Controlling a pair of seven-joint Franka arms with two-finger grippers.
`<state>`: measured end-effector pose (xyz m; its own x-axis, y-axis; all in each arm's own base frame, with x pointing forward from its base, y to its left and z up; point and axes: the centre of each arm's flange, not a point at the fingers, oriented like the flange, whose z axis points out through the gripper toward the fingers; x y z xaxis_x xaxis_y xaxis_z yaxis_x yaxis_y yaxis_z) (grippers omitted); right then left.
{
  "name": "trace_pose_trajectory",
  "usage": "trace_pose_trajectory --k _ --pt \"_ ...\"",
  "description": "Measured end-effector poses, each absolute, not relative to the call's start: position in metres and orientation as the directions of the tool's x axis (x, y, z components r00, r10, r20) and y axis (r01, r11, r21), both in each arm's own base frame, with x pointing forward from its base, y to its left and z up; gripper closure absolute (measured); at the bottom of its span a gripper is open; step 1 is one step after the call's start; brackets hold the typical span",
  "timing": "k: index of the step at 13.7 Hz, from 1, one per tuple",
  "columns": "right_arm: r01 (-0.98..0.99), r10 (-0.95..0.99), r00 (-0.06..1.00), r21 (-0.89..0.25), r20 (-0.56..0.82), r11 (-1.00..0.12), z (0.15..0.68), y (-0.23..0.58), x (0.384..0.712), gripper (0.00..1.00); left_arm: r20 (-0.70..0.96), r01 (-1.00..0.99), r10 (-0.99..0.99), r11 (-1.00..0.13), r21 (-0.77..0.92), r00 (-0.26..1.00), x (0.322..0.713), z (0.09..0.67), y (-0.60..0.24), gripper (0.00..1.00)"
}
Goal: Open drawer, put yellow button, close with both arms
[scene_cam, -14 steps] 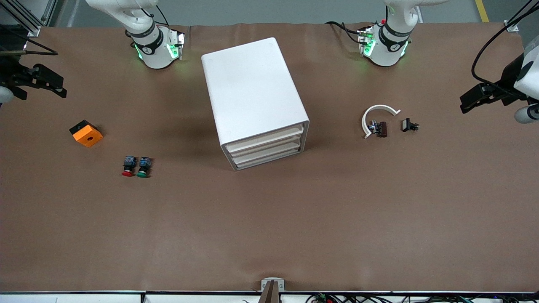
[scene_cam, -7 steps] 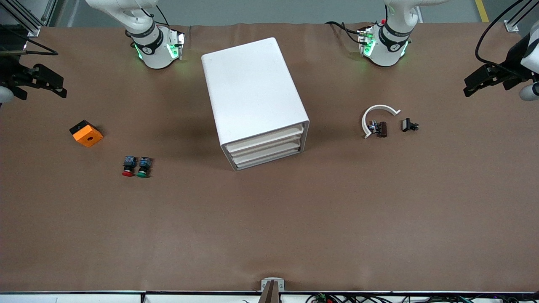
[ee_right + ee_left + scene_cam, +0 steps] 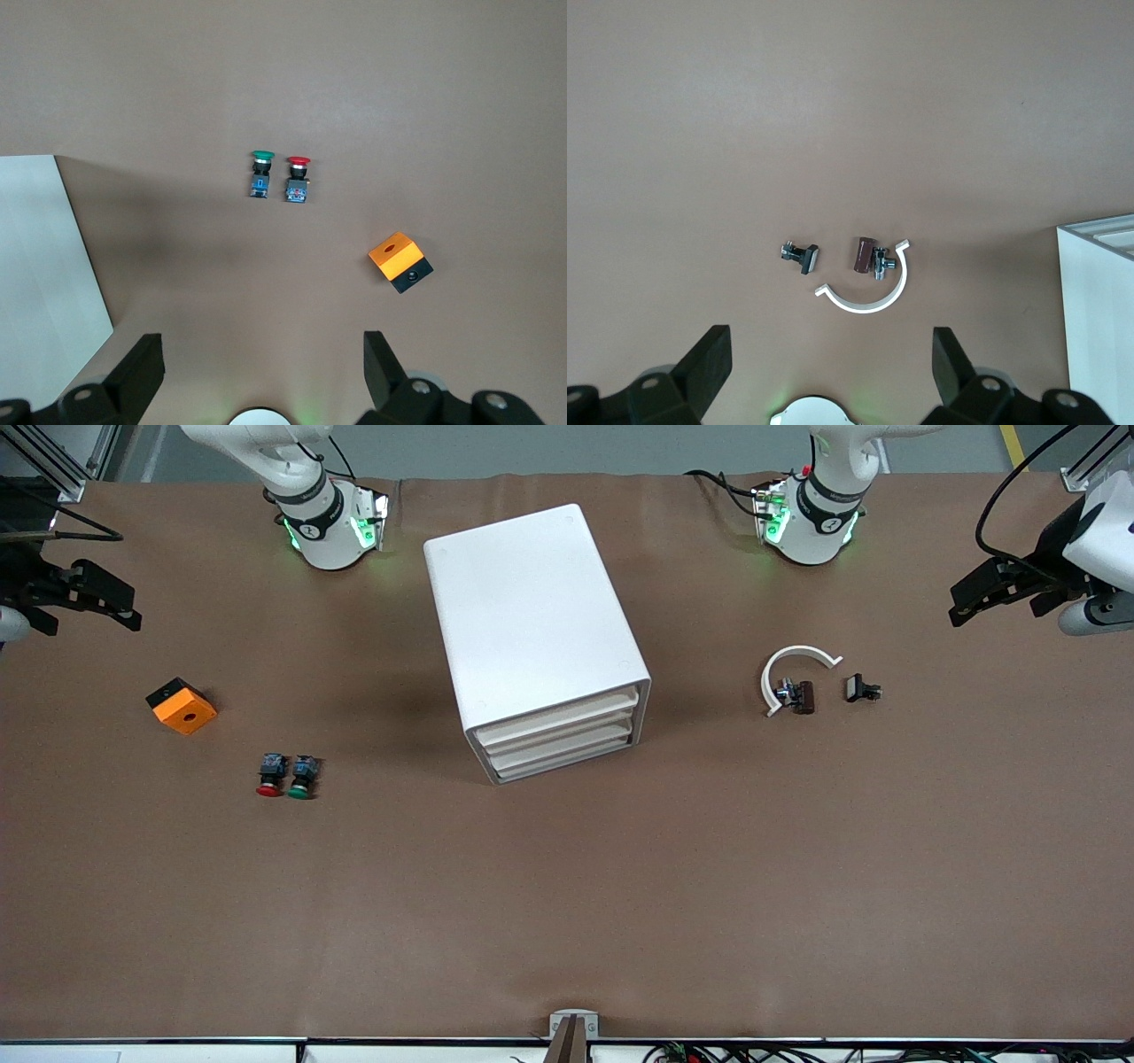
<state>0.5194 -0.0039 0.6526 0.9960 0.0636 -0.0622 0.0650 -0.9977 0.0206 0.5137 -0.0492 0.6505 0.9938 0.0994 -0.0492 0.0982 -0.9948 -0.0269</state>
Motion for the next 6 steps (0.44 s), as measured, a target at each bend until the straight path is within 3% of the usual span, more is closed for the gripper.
trace_pose_trajectory --k 6 --pt "0.065 0.064 0.996 0.021 -0.062 -0.998 0.653 -0.004 0.519 0.00 -0.040 0.058 0.059 -0.998 -0.020 0.997 0.515 0.656 -0.034 0.00"
